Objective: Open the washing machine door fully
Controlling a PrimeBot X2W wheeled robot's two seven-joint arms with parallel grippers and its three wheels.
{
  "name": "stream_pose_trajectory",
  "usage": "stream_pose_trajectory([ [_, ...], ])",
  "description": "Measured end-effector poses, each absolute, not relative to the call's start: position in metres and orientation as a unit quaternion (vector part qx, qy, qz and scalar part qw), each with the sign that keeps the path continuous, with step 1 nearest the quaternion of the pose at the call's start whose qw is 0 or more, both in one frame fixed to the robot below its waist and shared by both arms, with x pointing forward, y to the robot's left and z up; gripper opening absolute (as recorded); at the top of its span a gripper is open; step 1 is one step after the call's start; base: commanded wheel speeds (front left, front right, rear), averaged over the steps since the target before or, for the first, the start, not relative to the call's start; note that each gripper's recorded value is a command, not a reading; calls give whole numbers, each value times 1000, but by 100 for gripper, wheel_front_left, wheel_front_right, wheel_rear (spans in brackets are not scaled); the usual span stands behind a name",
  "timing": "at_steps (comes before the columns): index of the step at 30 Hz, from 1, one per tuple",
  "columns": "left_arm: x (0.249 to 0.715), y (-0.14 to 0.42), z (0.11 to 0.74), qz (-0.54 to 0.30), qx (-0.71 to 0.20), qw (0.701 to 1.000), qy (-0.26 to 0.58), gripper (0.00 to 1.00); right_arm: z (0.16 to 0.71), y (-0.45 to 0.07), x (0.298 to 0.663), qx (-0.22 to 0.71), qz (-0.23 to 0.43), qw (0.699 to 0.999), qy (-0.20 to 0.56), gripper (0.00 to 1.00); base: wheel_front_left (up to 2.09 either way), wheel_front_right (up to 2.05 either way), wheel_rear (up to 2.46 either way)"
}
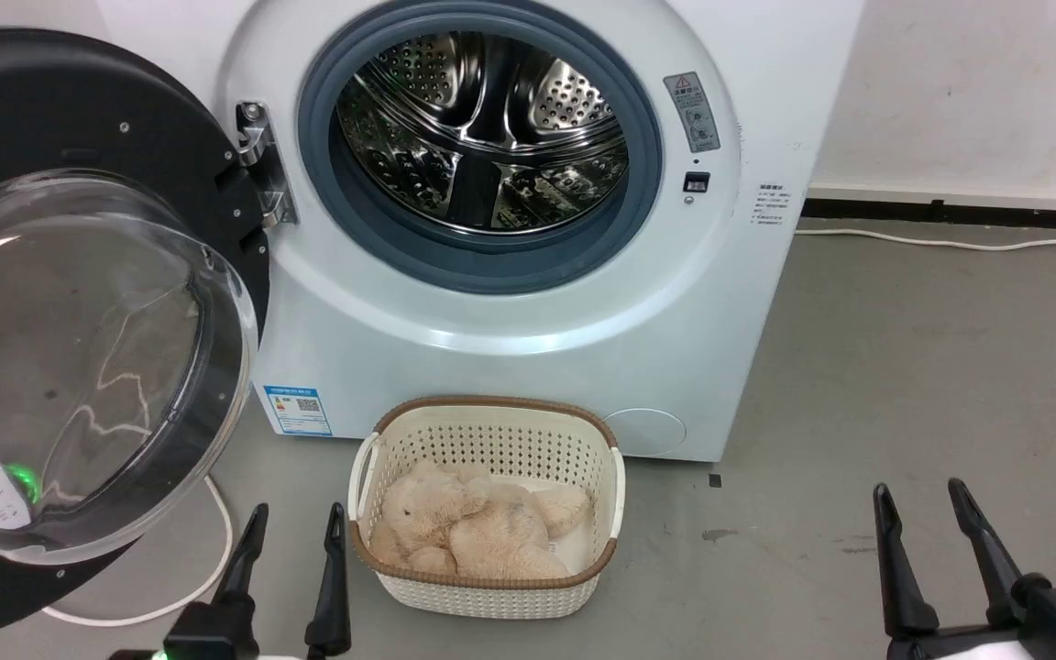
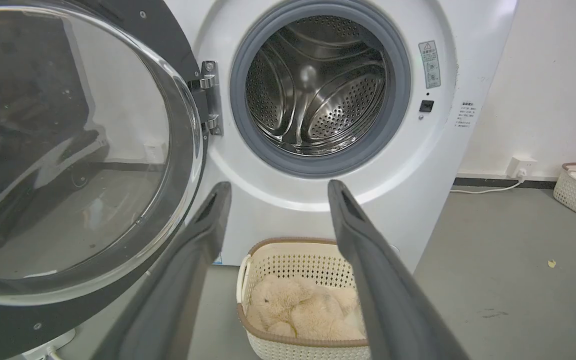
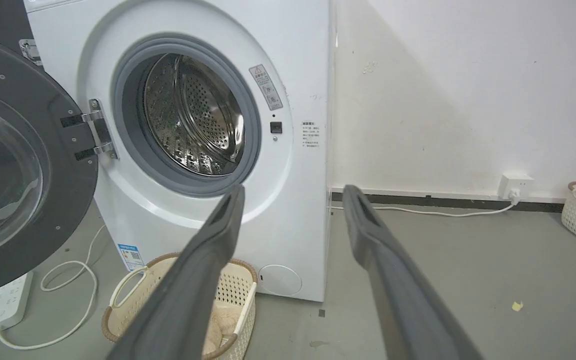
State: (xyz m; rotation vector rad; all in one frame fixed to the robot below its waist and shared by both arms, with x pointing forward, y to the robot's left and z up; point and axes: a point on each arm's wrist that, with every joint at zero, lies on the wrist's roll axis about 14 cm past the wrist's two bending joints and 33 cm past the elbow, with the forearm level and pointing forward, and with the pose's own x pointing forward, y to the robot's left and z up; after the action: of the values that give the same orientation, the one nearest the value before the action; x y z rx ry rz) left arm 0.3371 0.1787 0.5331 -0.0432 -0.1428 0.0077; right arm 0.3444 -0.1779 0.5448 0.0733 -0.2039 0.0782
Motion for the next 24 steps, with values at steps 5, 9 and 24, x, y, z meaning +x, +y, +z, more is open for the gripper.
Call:
stream_pose_trajectory([
  [5,335,171,523,-6,-12,998,-56,100,536,-179,340,38,36,995,-89,100,0,0,0],
  [9,334,167,519,-11,-9,999,-51,100,534,-179,339,41,35,995,-85,100,0,0,0],
  [24,334,165,517,-12,-11,999,-50,0,528,-179,339,44,36,996,-75,0,0,0,0],
])
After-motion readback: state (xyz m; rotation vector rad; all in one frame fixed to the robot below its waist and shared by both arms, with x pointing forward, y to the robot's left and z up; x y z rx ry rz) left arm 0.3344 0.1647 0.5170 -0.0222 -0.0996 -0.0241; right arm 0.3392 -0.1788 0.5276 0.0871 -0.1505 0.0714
